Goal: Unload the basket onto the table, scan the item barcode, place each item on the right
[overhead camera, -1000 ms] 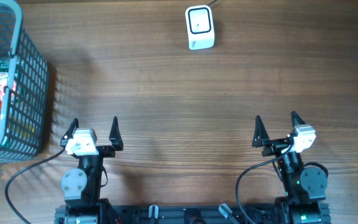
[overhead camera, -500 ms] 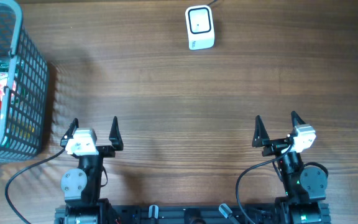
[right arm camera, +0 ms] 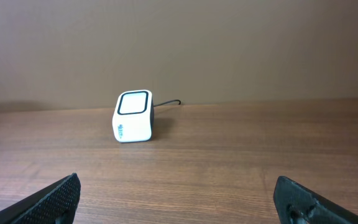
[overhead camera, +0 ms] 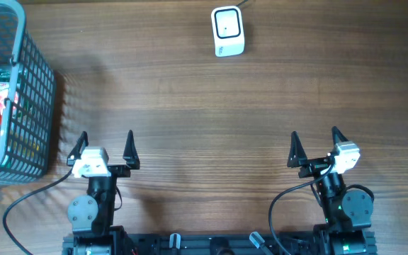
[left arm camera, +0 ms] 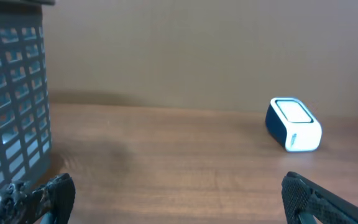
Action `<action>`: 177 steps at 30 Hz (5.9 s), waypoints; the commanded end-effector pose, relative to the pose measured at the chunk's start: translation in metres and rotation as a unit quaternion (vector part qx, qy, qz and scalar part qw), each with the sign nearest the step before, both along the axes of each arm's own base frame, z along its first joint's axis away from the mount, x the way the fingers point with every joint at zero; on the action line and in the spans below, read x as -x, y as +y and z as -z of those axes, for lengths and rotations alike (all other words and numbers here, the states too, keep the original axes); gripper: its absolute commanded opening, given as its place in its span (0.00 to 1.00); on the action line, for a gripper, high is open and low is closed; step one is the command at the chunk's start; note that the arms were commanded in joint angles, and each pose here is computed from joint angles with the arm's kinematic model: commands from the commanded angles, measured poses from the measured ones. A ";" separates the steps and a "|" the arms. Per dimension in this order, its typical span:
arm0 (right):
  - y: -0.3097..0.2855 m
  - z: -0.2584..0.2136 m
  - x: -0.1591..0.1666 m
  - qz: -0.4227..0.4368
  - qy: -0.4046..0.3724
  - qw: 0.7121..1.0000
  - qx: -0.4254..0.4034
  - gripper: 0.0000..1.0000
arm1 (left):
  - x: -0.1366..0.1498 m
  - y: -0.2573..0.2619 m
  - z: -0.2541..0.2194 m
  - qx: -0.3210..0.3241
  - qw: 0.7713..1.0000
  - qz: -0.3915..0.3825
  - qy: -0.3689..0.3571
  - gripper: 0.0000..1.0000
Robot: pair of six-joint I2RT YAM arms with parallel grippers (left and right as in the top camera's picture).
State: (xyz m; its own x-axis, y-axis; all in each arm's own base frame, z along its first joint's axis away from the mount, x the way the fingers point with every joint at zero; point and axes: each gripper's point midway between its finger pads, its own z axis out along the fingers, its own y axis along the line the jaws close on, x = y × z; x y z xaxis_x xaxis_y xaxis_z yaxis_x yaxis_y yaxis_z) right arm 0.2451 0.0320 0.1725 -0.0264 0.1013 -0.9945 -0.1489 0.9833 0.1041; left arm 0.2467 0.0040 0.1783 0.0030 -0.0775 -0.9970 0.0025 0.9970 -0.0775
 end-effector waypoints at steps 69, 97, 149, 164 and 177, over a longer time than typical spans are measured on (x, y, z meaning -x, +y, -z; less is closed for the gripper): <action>0.000 -0.002 0.000 0.001 -0.005 1.000 -0.003 1.00 | -0.017 0.267 0.047 0.320 0.645 -0.414 0.557 0.83; 0.000 -0.002 0.000 0.001 -0.005 1.000 -0.002 1.00 | -0.025 0.267 0.054 0.330 0.658 -0.404 0.542 0.21; 0.000 -0.002 0.000 0.001 -0.005 1.000 -0.003 1.00 | -0.073 -0.242 -0.063 -0.004 0.804 0.084 0.588 0.26; 0.000 -0.002 0.000 0.001 -0.005 1.000 -0.002 1.00 | -0.086 -0.342 0.035 -0.064 0.787 0.135 0.599 0.26; 0.000 -0.002 0.000 0.001 -0.005 1.000 -0.003 1.00 | -0.076 -0.344 0.080 -0.090 0.775 0.131 0.612 0.31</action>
State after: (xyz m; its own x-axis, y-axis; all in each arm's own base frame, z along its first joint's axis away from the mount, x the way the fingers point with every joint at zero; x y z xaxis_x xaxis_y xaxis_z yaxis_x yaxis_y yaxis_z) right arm 0.2451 0.0320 0.1734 -0.0234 0.1016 -0.9946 -0.1493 0.9833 0.1039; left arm 0.3248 -0.3455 0.1150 -0.9428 0.2191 -0.2512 0.2444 0.9669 -0.0739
